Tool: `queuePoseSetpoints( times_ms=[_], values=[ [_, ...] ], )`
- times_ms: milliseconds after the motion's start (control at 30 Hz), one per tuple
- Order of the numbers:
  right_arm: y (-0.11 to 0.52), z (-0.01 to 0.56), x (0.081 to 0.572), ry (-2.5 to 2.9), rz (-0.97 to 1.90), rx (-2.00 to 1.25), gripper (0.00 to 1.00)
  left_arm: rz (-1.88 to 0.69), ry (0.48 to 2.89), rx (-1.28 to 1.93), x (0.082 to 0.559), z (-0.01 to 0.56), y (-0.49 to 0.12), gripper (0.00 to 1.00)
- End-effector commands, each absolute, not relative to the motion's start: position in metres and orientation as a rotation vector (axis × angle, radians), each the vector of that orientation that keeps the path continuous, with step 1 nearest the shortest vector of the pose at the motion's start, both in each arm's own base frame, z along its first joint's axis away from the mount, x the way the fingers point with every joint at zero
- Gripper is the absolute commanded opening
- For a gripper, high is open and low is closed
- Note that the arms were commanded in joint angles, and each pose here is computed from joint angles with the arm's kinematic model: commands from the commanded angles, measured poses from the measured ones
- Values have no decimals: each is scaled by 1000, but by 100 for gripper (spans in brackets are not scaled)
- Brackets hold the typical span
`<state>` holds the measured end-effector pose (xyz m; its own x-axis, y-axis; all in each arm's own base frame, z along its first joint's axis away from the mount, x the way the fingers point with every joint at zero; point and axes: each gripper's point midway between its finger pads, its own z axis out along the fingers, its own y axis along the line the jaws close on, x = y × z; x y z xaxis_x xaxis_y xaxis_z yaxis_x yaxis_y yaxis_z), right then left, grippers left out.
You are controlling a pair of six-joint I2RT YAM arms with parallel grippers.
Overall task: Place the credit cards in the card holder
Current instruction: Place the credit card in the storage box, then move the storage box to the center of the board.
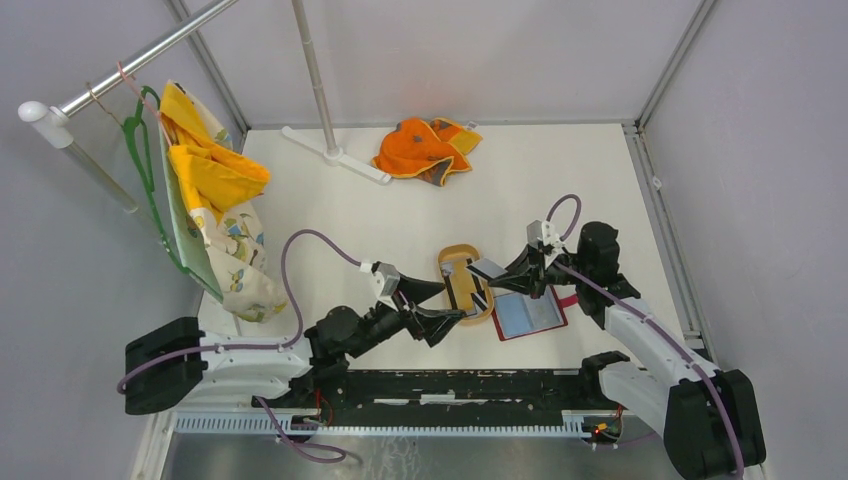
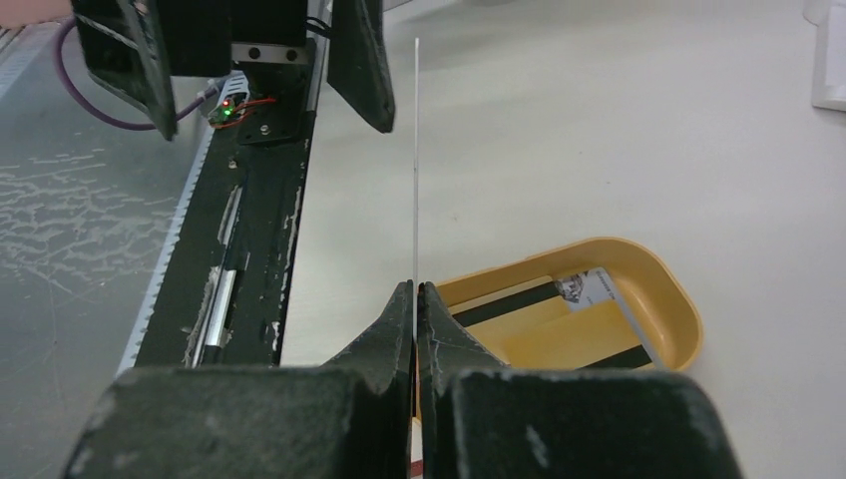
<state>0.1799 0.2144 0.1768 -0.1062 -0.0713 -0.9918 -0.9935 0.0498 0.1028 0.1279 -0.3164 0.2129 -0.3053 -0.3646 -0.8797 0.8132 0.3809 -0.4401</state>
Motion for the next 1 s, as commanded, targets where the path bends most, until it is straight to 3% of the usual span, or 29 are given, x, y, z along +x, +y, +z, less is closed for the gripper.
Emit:
queuePoseSetpoints(
  times_ms=[0, 200, 533, 767, 967],
  values=[
    [222, 191, 171, 1287, 1253, -1220, 0, -1148, 1254, 352, 146, 246, -309, 92],
    [230, 185, 156, 1244, 1322, -1303, 0, -1115, 1217, 368, 155, 239, -316, 91],
    [234, 174, 152, 1242, 1351, -1364, 0, -1286, 1149, 435, 153, 243, -331, 69],
    [235, 172, 151, 1246, 1354, -1367, 0, -1346, 1150, 478, 147, 238, -343, 45],
    [236, 171, 150, 1247, 1356, -1370, 1, -1378, 1155, 501, 144, 237, -348, 39]
  ],
)
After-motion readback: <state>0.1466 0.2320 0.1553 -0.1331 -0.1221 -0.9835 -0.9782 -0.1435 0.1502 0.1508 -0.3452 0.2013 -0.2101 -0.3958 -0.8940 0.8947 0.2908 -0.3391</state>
